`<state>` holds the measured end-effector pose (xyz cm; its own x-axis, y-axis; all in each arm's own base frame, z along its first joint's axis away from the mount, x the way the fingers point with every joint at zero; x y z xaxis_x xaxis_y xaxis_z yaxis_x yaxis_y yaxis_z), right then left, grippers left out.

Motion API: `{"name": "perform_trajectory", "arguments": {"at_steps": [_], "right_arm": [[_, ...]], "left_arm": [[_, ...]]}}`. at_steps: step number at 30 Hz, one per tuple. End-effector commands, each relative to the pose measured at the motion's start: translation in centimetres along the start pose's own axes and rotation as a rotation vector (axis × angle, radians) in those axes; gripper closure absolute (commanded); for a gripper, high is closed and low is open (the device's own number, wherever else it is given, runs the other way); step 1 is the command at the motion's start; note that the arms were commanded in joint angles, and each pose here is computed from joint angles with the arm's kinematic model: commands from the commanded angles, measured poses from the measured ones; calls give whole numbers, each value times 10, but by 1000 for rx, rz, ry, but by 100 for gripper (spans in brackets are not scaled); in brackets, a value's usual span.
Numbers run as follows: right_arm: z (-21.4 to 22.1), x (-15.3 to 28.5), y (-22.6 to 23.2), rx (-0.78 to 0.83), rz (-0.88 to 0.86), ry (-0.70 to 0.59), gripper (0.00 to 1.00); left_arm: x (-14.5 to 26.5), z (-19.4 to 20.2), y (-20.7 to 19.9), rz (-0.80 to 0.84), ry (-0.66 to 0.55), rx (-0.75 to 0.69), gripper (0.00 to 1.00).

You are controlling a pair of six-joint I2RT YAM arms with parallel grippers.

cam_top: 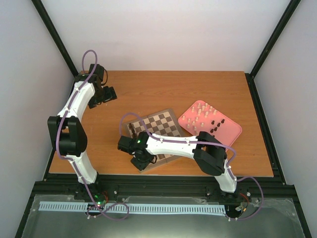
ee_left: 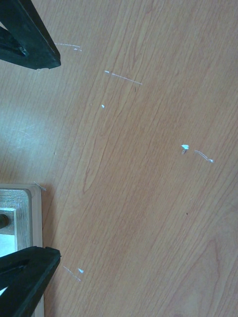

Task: Set up the chess pieces on the board
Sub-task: Place the chess piece on the chessboard.

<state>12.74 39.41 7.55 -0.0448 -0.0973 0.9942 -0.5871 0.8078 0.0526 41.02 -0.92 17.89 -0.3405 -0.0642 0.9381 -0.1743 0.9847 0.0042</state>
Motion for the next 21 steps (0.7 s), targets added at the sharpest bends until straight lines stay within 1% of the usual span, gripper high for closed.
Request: {"name": "perform_trajectory", "arguments": {"at_steps": [1,11,16,21], "right_arm": [[-7,3,1,17,-2,-27,69],[-9,11,-6,21,16,-34,68],[-12,26,-6,31,-17,-78,59],[-15,29,-7,26,-21,-93,58]], "left_arm": [[17,-5,-2,7,-49,-2,0],[17,-4,-1,3,-47,-4,0],[17,-4,0,2,-47,-4,0],[18,-5,-1,2,-50,-5,0]]}}
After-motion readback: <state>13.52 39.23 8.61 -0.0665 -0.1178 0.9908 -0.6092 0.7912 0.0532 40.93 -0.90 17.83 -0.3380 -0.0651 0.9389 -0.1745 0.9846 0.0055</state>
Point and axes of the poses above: each gripper's point midway between its finger pads, its own x axis back along the fingers, its own y axis along the line the jaws close on, z = x × y, the point moved 2 cm from there along x, back along the fingers, and after that the axes turned 15 degrees about -x, right-handed, at the moved point
